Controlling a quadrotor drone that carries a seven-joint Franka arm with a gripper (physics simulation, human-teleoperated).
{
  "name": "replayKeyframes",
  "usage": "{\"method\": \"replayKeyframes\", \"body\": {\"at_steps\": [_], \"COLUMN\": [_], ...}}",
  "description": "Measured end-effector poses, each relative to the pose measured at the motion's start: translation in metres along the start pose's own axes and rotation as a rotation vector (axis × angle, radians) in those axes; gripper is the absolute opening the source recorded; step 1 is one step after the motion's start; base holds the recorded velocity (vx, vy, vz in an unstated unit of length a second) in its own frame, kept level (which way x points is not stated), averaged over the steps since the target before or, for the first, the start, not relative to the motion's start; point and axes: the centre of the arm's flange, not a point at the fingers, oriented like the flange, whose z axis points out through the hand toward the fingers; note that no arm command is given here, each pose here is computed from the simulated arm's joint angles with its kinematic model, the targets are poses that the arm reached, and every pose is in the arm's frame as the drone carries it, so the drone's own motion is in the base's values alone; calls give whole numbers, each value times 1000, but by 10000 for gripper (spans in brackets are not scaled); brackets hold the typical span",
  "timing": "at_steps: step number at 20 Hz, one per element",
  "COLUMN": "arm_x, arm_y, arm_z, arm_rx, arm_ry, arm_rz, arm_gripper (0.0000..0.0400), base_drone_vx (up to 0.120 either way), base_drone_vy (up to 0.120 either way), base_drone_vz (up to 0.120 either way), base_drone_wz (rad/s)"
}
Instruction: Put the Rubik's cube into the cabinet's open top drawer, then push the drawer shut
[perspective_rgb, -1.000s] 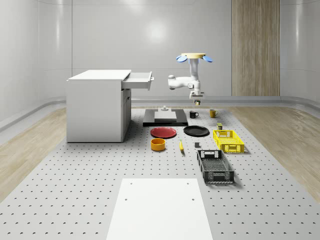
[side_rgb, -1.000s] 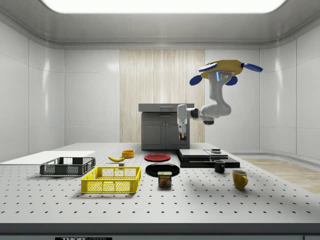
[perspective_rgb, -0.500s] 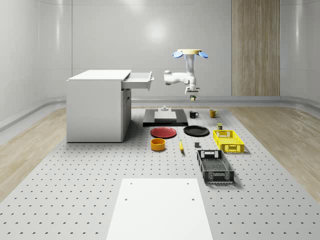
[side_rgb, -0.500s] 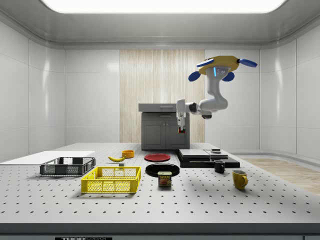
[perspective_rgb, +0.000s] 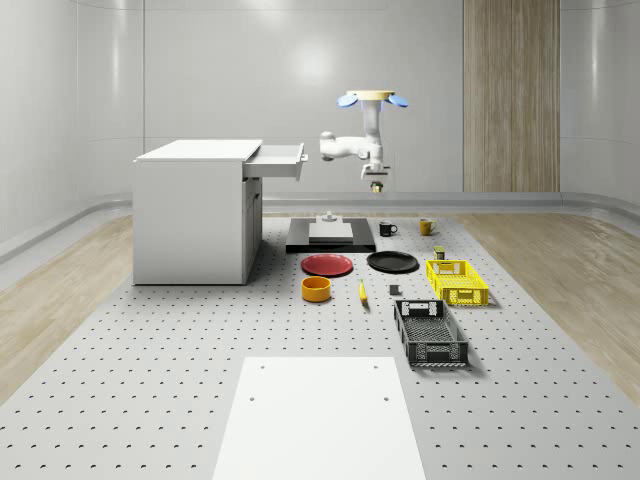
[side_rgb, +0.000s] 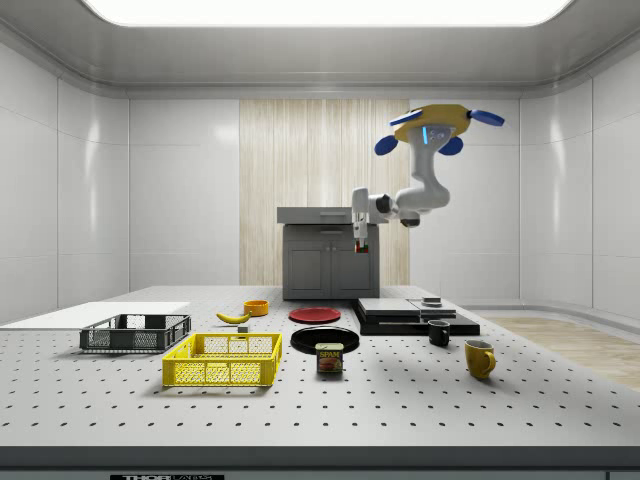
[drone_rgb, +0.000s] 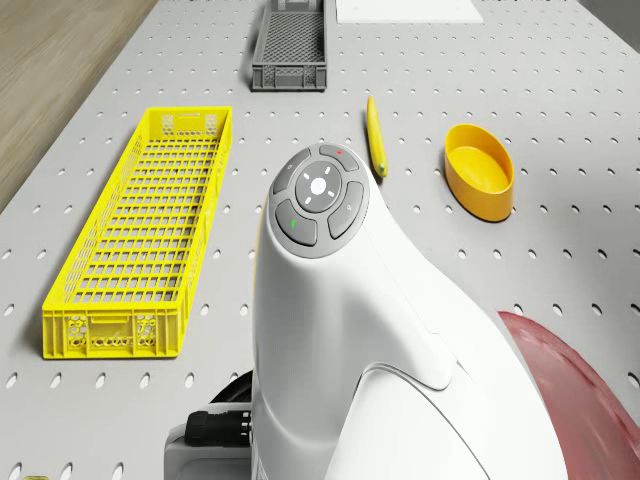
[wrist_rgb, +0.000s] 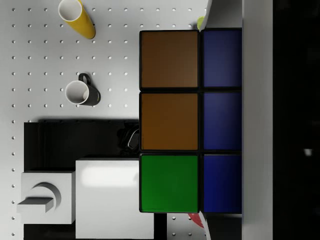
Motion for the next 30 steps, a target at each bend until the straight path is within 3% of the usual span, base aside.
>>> {"method": "replayKeyframes", "body": {"at_steps": [4,30], "arm_x": [0,0], "arm_y": [0,0], "arm_z": [0,0], "arm_rx": [0,0], "arm_ry": [0,0], "arm_rz": [0,0], "arm_gripper": [325,325], "base_drone_vx": [0,0], "base_drone_vy": [-10,-120], "base_drone_vz": [120,120], "base_drone_wz": [0,0]}}
